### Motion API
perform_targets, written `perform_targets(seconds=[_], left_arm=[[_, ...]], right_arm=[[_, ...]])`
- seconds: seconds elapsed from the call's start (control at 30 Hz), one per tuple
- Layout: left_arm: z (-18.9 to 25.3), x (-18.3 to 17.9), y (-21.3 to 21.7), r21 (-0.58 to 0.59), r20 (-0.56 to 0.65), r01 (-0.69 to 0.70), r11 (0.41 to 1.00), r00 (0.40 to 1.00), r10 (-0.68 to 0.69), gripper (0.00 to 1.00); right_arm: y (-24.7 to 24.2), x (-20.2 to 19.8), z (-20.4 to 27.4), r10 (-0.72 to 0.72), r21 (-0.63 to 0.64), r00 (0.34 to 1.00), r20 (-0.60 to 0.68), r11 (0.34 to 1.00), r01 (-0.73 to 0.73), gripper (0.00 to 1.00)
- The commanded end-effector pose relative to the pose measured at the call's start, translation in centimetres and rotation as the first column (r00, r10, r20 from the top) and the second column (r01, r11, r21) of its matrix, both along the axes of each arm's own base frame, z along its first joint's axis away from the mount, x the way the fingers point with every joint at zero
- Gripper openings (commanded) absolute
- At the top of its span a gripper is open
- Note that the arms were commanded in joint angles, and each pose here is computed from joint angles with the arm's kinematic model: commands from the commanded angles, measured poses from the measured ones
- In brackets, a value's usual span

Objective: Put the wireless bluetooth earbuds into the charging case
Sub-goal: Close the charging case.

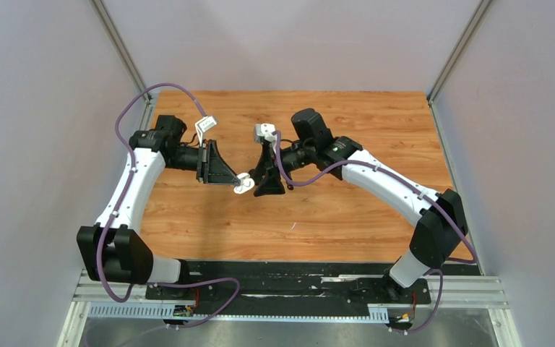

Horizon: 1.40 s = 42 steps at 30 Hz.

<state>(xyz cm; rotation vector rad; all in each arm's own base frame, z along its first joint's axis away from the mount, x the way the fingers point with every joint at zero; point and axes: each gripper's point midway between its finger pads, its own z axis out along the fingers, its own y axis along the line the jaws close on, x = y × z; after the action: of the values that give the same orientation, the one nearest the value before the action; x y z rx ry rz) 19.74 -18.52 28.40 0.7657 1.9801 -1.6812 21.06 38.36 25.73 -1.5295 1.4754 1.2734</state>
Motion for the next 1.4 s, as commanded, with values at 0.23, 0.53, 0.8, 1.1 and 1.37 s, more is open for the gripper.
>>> perform_targets(seconds=[0.23, 0.53, 0.8, 1.1, 1.37], left_arm=[[1.6, 1.0, -0.5, -0.073, 0.069, 0.030, 0.997, 0.997, -0.025, 0.00], [0.9, 2.0, -0.4, -0.029, 0.058, 0.005, 1.000, 0.998, -0.004, 0.03], [2.1, 1.8, -0.4, 0.054, 0.254, -0.035, 0.998, 0.967, 0.021, 0.51], [2.1, 6.7, 1.6, 0.243, 0.596, -0.422, 0.874, 0.775, 0.209, 0.70], [-4.7, 7.5, 4.7, 0.504, 0.400, -0.495, 0.708, 0.860, 0.317, 0.74]], right_arm=[[1.8, -0.6, 3.3, 0.060, 0.105, 0.996, -0.065, 0.993, -0.053, 0.47], [2.3, 0.9, 2.5, -0.024, 0.077, 0.988, -0.150, 0.996, 0.036, 0.01], [2.2, 3.2, 1.1, -0.120, 0.026, 0.934, -0.336, 0.990, 0.137, 0.00], [-2.0, 8.2, -3.1, -0.371, -0.119, 0.823, -0.430, 0.927, 0.355, 0.00], [-16.0, 10.5, -15.3, -0.780, -0.520, 0.501, -0.376, 0.625, 0.582, 0.00]])
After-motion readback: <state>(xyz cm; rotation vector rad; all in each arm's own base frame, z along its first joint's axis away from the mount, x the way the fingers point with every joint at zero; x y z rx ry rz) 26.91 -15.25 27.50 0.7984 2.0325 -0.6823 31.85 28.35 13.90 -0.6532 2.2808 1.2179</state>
